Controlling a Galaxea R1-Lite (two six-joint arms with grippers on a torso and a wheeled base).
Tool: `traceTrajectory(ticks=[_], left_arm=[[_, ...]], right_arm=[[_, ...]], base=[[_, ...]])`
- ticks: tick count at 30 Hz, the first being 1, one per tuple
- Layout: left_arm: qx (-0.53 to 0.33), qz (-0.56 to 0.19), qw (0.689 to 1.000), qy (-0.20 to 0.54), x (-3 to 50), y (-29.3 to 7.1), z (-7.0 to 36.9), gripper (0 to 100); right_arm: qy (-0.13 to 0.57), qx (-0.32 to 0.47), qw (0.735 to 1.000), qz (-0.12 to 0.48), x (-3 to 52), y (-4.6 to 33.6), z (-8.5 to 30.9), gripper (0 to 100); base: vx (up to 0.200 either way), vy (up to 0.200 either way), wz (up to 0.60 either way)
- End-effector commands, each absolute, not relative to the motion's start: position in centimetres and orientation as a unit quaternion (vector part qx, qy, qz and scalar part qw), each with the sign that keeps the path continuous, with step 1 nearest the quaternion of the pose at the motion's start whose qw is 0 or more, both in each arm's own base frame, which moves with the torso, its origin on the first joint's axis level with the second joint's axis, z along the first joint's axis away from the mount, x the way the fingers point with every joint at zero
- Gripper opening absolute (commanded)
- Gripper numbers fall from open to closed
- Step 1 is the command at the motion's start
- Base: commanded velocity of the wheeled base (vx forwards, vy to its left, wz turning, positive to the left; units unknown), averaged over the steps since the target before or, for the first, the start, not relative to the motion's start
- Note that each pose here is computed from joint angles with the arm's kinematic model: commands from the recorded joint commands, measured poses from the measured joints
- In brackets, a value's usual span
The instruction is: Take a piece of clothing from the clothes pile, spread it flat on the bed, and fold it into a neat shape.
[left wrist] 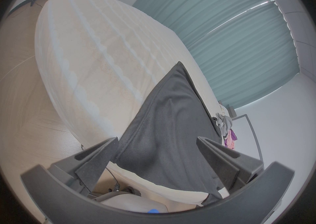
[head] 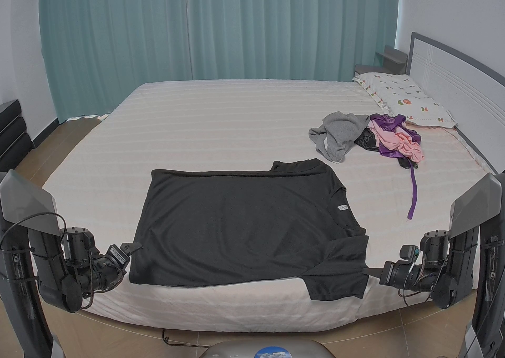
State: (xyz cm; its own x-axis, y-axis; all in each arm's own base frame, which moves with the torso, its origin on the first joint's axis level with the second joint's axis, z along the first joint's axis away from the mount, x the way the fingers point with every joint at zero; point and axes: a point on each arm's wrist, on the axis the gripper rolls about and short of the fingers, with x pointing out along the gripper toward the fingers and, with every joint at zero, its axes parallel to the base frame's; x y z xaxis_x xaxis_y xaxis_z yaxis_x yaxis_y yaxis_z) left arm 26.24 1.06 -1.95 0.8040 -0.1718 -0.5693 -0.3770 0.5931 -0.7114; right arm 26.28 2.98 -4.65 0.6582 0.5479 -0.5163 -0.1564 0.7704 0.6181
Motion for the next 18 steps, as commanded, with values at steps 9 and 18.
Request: traceTrajectory(ticks=[9, 18], left_arm=[[-0.408, -0.001, 0.848, 0.339, 25.3, 2.3, -2.3, 100], [-0.32, -0.057, 0.87, 0.37, 25.2, 0.9, -3.6, 100]], right_arm=[[0.359, 0.27, 0.87, 0.206, 25.6, 3.1, -4.0, 0], [0.361, 0.267, 0.868, 0.211, 25.6, 3.4, -4.1, 0]], base=[[0.0, 0.0, 0.0], [0.0, 0.0, 0.0]])
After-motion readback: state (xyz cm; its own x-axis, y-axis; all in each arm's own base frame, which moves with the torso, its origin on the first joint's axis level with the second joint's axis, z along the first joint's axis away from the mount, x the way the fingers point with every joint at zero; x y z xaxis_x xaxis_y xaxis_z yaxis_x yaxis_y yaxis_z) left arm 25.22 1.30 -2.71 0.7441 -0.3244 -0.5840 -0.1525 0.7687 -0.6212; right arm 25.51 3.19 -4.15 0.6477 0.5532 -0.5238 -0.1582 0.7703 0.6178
